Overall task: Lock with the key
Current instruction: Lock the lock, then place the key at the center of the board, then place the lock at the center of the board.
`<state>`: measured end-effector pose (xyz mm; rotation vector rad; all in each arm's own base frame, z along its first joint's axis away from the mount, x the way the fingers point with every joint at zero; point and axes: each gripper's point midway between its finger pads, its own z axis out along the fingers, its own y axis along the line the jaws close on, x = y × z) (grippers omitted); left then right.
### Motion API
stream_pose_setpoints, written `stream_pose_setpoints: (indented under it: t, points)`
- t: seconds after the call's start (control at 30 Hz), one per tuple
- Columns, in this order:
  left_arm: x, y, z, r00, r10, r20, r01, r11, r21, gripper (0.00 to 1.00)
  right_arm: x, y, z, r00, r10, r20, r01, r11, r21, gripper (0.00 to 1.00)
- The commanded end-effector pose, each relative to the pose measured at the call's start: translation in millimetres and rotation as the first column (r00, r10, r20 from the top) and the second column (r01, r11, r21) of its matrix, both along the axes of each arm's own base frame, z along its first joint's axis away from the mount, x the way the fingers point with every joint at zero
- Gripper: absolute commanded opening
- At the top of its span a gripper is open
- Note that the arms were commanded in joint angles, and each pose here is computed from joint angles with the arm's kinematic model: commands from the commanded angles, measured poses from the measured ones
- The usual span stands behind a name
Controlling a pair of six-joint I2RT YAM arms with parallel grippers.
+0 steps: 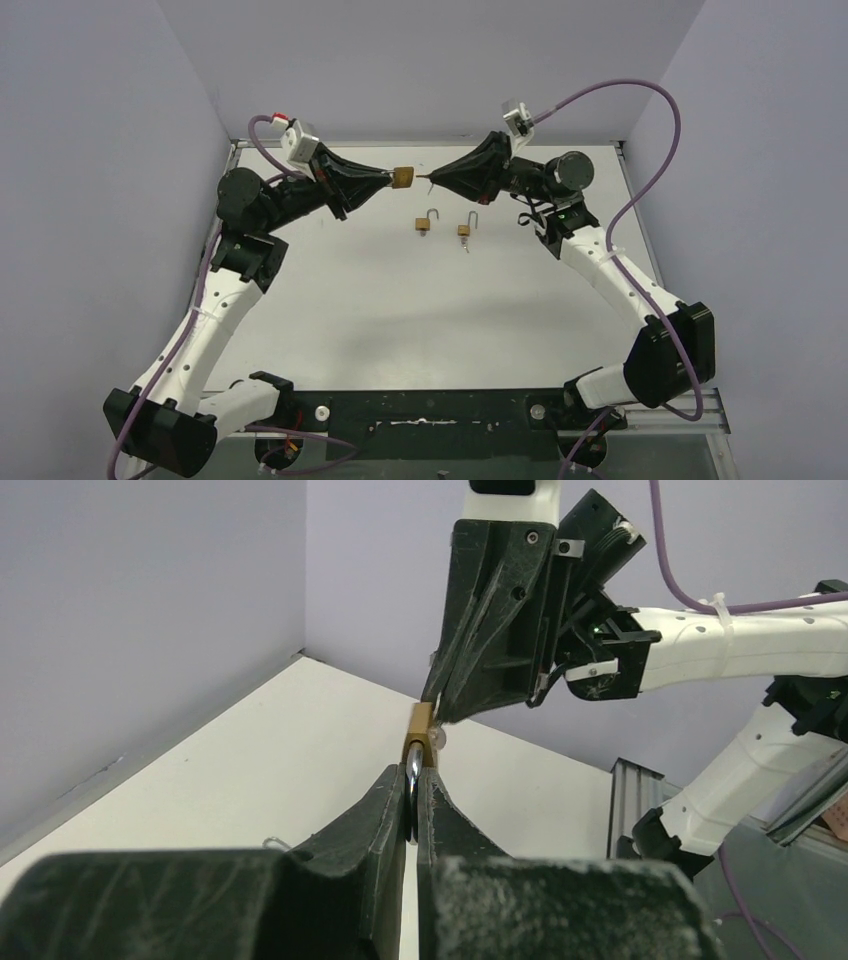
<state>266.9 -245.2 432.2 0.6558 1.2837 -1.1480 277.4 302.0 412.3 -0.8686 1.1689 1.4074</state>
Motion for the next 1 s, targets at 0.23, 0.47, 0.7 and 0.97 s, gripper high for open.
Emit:
stream_pose_setpoints:
  t: [0.23, 0.47, 0.7, 0.97]
  points:
    - [5.3, 32.6, 7.2, 0.996, 0.084, 0.018, -0.085, 0.994, 0.071, 0.00, 27.2, -42.8, 8.3, 0.991, -0.126, 0.034, 0.125, 0.992, 0.029, 0.00]
    - [48.2, 55.4, -84.3, 0.894, 0.255, -0.369, -0.141, 0.941, 0.309, 0.00, 81.2, -18.9, -55.6, 0.922, -0.383, -0.059, 0.369, 0.913, -0.173, 0.00]
    - [104.6, 71.2, -155.8, 0.703, 0.292, -0.648, -0.106, 0.944, 0.311, 0.00, 112.5, 27.6, -116.7, 0.769, -0.628, -0.117, 0.563, 0.753, -0.341, 0.00]
    - [130.1, 81.3, -216.4, 0.577, 0.344, -0.741, -0.005, 0.909, 0.417, 0.00, 147.1, 46.6, -196.2, 0.576, -0.807, -0.129, 0.652, 0.549, -0.523, 0.00]
